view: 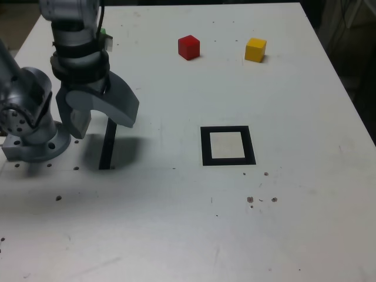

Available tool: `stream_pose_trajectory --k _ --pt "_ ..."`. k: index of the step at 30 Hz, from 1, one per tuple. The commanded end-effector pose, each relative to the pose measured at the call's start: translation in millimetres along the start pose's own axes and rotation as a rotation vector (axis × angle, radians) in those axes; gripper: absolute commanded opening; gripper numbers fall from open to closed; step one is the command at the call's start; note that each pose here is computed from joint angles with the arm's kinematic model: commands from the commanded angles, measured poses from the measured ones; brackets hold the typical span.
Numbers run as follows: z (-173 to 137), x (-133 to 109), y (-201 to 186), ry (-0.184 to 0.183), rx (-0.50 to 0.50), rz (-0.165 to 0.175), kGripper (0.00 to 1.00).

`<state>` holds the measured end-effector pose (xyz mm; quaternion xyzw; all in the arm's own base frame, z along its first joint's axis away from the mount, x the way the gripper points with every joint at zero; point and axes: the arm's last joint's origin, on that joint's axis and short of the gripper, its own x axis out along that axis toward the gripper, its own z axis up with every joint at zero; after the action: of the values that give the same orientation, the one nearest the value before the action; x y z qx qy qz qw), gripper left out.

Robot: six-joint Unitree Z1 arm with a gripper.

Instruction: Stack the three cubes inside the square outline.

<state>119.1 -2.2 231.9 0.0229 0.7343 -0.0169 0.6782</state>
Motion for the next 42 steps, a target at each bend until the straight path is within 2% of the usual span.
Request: stream_pose_trajectory --k 1,15,26,34,38,42 --pt "1.5 0.2 -0.2 0.000 0.001 0.001 0.95" --pt "5.1 1.4 0.1 0.003 0.001 0.005 0.95" --pt "14.7 -0.9 2.2 -0.008 0.000 0.037 0.96" --pt "24.6 -7.4 6.7 -0.003 -0.021 0.045 0.96" --pt "32.5 -12.6 13.5 0.003 -0.046 0.063 0.96" --pt "40.8 -18.8 21.8 -0.006 -0.076 0.095 0.96"
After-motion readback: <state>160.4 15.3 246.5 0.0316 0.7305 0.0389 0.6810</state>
